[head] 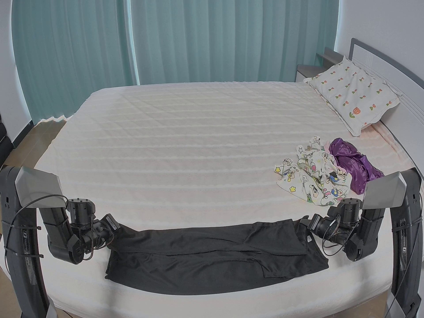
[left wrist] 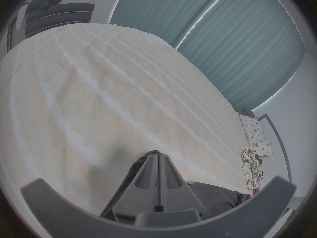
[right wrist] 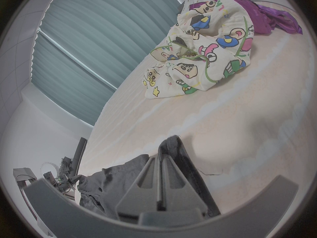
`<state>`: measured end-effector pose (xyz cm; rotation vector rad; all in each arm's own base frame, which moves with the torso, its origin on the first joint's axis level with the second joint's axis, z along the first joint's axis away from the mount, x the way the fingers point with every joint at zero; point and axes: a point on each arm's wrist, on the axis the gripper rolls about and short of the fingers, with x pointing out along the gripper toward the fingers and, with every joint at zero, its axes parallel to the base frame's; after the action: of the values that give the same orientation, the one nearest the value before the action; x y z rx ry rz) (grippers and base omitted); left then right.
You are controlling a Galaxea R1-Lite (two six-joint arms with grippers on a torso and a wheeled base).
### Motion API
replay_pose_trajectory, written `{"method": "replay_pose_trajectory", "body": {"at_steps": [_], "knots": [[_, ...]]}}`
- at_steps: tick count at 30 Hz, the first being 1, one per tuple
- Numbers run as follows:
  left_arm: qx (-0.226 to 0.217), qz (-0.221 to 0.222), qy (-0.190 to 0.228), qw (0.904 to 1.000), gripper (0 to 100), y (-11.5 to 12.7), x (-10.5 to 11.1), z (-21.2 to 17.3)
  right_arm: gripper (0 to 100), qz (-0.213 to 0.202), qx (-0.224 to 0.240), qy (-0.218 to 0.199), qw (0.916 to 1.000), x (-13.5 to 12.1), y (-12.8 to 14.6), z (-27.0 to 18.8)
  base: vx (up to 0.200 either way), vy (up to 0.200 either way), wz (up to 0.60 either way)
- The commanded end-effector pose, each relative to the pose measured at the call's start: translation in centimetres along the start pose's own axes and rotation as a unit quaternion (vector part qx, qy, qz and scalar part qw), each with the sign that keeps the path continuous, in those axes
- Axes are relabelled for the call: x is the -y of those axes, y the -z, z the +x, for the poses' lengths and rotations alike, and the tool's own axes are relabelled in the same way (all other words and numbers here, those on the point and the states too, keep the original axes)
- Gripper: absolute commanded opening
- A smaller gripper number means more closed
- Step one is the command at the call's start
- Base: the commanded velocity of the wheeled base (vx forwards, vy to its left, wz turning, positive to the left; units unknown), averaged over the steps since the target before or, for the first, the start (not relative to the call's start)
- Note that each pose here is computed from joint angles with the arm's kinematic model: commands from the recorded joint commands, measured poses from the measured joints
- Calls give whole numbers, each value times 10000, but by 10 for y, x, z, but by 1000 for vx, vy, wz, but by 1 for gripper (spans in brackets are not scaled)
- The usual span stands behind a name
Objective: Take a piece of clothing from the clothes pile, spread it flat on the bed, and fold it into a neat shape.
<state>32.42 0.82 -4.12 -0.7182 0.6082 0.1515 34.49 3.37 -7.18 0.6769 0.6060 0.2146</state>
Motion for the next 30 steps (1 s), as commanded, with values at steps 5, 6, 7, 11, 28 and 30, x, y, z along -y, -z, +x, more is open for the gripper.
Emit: {"method": "replay_pose_trajectory", "body": {"at_steps": [5, 6, 7, 11, 28, 30], "knots": [[171, -26, -259, 9995, 0, 0, -4, 4, 0, -54, 377, -196, 9991, 1, -9, 1, 0, 0, 0], [165, -19, -264, 9995, 0, 0, -5, 4, 0, -34, 456, -239, 9987, 1, -11, 1, 0, 0, 0], [160, -26, -258, 9995, 0, 0, -5, 4, 0, -13, 478, -258, 9985, 1, -11, 2, 0, 0, 0], [154, -19, -263, 9995, 0, 1, -5, 4, 0, 34, 492, -254, 9985, 3, -10, 3, 0, 0, 0], [98, -27, -292, 9995, 0, 3, -6, 3, 0, 91, 625, -234, 9977, 14, -14, 14, 0, 0, 0], [90, -30, -271, 9996, 100, 3, -5, 2, 100, 90, 631, -248, 9977, 13, -14, 14, 0, 0, 0]]}}
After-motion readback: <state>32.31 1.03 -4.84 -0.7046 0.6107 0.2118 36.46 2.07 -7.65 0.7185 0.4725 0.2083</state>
